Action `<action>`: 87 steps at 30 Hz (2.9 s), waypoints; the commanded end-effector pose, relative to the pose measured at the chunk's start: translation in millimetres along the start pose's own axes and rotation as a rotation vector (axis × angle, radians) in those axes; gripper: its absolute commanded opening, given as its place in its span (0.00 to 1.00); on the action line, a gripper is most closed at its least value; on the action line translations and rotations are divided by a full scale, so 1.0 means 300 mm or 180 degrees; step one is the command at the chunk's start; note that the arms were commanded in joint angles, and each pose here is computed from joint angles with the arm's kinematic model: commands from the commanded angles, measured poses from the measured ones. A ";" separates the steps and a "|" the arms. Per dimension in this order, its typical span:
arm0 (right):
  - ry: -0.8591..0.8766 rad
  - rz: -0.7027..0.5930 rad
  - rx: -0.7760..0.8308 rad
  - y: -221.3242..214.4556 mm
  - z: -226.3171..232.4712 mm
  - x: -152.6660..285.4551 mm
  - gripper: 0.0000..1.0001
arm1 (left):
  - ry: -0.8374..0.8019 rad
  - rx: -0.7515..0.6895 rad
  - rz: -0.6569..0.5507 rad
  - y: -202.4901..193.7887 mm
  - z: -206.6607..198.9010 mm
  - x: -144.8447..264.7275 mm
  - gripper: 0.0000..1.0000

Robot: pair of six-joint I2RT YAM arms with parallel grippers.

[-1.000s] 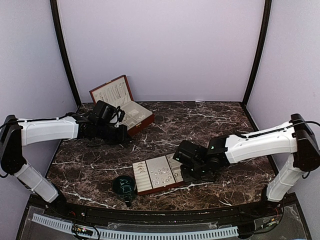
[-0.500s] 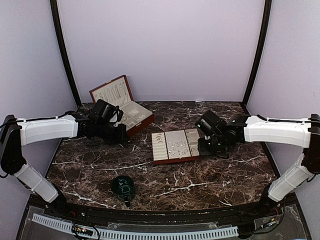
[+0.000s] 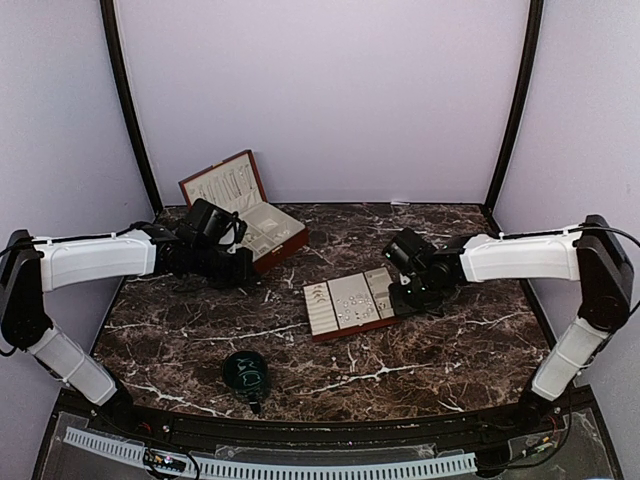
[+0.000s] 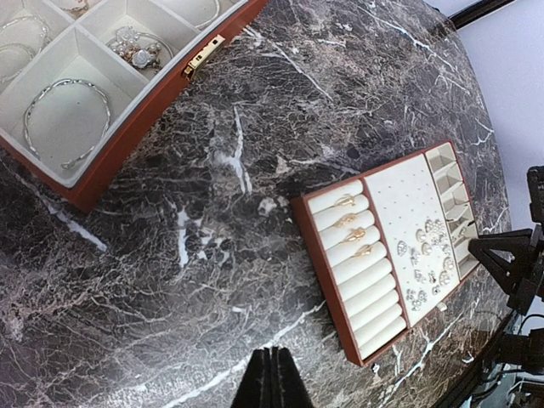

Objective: Organize the mixed jewelry
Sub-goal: Place the compartment layer at the center of the board, then pass from the left arm to the right

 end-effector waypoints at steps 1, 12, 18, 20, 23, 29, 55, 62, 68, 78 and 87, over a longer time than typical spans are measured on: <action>0.0433 -0.0297 0.0024 0.085 0.123 0.003 0.00 | -0.0119 -0.0114 -0.0071 0.026 -0.026 0.029 0.00; 0.0648 -0.0249 0.0174 0.076 0.263 -0.067 0.00 | -0.0191 0.0026 0.0098 -0.007 -0.026 -0.002 0.00; 0.0663 -0.0280 0.0146 0.086 0.231 -0.043 0.31 | -0.0292 0.0119 0.0135 -0.036 -0.038 -0.028 0.00; 0.0681 -0.0301 0.0120 0.095 0.210 -0.021 0.40 | -0.0331 0.0136 0.0146 -0.044 -0.045 -0.037 0.00; 0.0853 -0.0382 0.0168 0.106 0.202 0.034 0.50 | -0.0443 0.0129 0.0123 -0.043 -0.069 -0.041 0.00; 0.1940 -0.0346 0.0459 0.090 0.284 0.160 0.47 | -0.0693 0.0034 0.0143 -0.038 -0.137 -0.052 0.00; 0.3047 0.0121 0.1442 -0.072 0.525 0.173 0.25 | -0.1464 -0.0098 0.0381 -0.114 -0.280 -0.040 0.00; 0.2974 0.0041 0.1452 -0.063 0.521 0.170 0.22 | -0.1555 -0.0146 0.0381 -0.118 -0.294 -0.032 0.00; 0.2943 -0.0038 0.1431 -0.060 0.509 0.178 0.23 | -0.1599 -0.0166 0.0411 -0.131 -0.300 -0.031 0.00; 0.2919 -0.0082 0.1448 -0.056 0.503 0.180 0.17 | -0.1639 -0.0197 0.0440 -0.143 -0.313 -0.026 0.00; 0.2977 -0.0058 0.1459 -0.062 0.508 0.178 0.04 | -0.1686 -0.0217 0.0396 -0.140 -0.323 -0.026 0.00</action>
Point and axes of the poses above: each gripper's point midway between its finger pads, its own x axis back along the fingers, its own z axis along the line the jaws close on, y = z × x, the point moved 7 cm from there along x, back along the fingers, and after that the axes turned 12 degrees about -x, right-handed, at the moved point
